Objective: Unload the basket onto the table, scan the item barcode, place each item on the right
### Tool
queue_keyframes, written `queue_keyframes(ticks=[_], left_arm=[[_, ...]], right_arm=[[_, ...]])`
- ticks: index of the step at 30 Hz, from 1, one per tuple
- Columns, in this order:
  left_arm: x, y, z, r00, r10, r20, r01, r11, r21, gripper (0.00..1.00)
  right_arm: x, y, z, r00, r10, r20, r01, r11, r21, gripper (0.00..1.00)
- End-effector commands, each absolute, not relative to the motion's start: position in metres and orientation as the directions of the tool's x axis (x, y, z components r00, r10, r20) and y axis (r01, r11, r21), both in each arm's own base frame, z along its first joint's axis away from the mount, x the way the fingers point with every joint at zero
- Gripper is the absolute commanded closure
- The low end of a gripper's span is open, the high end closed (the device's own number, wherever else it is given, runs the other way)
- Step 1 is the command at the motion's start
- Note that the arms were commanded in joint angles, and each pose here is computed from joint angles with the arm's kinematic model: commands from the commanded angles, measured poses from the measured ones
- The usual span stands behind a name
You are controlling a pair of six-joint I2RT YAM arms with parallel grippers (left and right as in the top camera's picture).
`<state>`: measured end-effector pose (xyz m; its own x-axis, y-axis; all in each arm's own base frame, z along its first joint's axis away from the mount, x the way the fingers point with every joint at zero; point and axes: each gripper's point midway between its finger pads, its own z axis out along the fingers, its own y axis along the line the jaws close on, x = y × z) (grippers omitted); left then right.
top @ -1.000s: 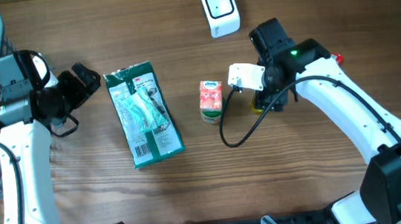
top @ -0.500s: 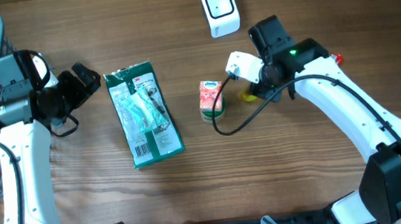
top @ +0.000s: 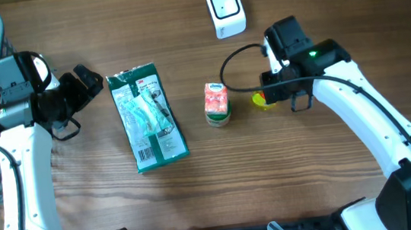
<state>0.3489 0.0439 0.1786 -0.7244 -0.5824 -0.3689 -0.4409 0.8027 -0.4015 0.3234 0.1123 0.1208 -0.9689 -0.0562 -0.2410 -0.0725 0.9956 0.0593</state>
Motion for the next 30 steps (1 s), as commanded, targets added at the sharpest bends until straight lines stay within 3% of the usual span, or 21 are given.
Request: queue_keyframes(ticks=[1, 3, 5, 8, 10, 12, 16, 19, 22, 30], left_arm=[[0.351, 0.044, 0.183, -0.728, -0.563, -0.392, -0.421, 0.818, -0.393, 0.00], [0.351, 0.044, 0.183, -0.728, -0.563, -0.392, -0.421, 0.818, -0.393, 0.00], [0.351, 0.044, 0.183, -0.728, -0.563, -0.392, -0.421, 0.818, -0.393, 0.00], [0.351, 0.044, 0.183, -0.728, -0.563, -0.392, -0.421, 0.818, -0.393, 0.00], [0.351, 0.044, 0.184, -0.728, -0.563, -0.392, -0.421, 0.818, -0.393, 0.00], [0.351, 0.044, 0.183, -0.728, -0.563, -0.392, -0.421, 0.818, -0.393, 0.00], [0.351, 0.044, 0.183, -0.728, -0.563, -0.392, -0.421, 0.818, -0.393, 0.00], [0.351, 0.044, 0.183, -0.728, -0.563, -0.392, -0.421, 0.818, -0.393, 0.00], [0.351, 0.044, 0.183, -0.728, -0.563, -0.392, -0.421, 0.818, -0.393, 0.00], [0.351, 0.044, 0.183, -0.728, -0.563, -0.392, -0.421, 0.818, -0.393, 0.00]], right_arm=[[0.326, 0.118, 0.137, -0.950, 0.196, -0.244, 0.157, 0.973, 0.171, 0.71], [0.326, 0.118, 0.137, -0.933, 0.279, -0.228, 0.238, 0.952, 0.192, 0.66], [0.322, 0.116, 0.136, -0.897, 0.401, -0.187, 0.363, 0.909, 0.206, 0.67], [0.320, 0.115, 0.135, -0.856, 0.491, -0.164, 0.454, 0.864, 0.217, 0.86], [0.320, 0.115, 0.135, -0.801, 0.583, -0.139, 0.545, 0.805, 0.233, 0.94], [0.321, 0.115, 0.135, -0.748, 0.653, -0.118, 0.615, 0.749, 0.246, 0.87], [0.319, 0.115, 0.134, -0.743, 0.660, -0.110, 0.625, 0.743, 0.238, 0.82], [0.317, 0.081, 0.133, -0.713, 0.659, -0.239, 0.655, 0.748, 0.108, 0.82], [0.315, 0.063, 0.141, -0.773, 0.560, -0.299, 0.578, 0.815, 0.031, 0.81], [0.301, 0.056, 0.135, -0.799, 0.548, -0.247, 0.569, 0.822, -0.021, 0.78]])
